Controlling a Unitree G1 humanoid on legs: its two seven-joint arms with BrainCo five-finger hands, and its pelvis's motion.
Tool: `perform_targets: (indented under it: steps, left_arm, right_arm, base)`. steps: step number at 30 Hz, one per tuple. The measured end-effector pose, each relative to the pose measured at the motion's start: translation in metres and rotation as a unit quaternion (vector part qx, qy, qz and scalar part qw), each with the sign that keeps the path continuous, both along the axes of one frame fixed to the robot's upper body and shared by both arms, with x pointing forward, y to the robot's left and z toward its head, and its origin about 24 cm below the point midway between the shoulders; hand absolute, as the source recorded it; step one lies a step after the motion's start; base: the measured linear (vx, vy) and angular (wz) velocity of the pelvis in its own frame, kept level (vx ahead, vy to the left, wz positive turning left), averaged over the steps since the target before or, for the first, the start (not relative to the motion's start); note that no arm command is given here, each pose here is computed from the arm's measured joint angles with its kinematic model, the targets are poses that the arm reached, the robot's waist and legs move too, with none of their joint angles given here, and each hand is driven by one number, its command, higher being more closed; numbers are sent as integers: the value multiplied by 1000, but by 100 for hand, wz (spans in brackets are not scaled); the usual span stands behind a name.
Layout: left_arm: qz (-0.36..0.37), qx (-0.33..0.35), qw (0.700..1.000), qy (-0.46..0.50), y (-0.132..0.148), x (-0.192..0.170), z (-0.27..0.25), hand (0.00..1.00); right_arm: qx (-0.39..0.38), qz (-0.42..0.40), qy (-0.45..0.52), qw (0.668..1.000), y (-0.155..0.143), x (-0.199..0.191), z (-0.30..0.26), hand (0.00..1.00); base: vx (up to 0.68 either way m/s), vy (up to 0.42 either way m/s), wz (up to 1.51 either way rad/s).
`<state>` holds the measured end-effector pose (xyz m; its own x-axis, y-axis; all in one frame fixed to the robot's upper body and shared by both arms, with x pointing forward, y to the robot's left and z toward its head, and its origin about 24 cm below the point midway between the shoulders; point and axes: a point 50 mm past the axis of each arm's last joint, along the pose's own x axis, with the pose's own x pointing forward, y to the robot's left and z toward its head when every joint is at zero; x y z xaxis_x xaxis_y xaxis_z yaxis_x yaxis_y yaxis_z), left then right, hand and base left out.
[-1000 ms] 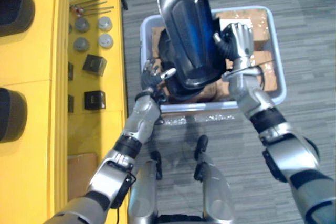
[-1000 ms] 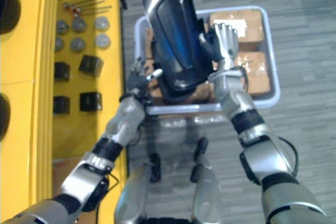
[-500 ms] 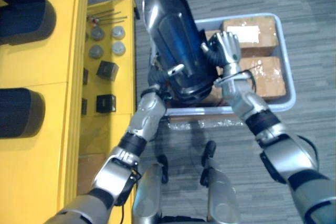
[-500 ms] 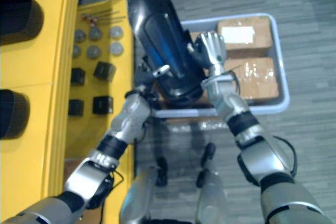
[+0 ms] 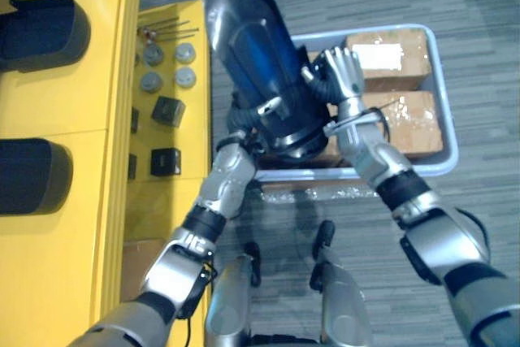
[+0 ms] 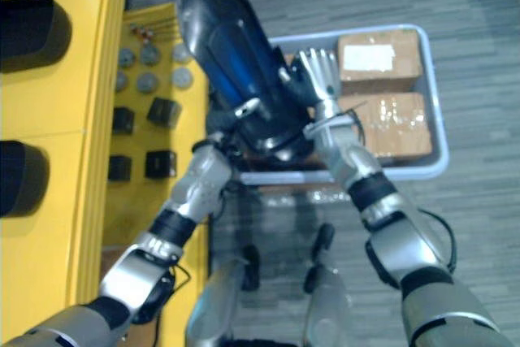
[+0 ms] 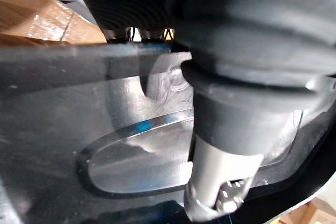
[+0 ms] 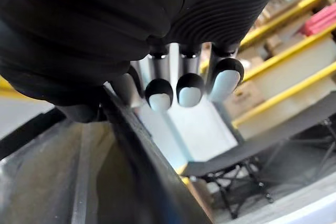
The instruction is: Walk over and take plastic housings, then place them on the shelf
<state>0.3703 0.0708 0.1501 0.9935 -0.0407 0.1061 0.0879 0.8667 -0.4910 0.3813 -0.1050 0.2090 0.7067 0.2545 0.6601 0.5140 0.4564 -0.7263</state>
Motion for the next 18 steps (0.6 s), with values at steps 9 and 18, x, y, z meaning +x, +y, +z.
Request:
perform_targets:
  steps: [9,18]
  left_arm:
    - [9,-25,1000,0,4,-7,-14,100]
    - [10,-21,1000,-12,15,-31,-33,100]
  right_arm:
    - [46,26,1,999,12,-13,-16,100]
    - [116,68,32,990,23,-38,-42,0]
  base:
    - [-13,78,1]
    - [-3,77,-1]
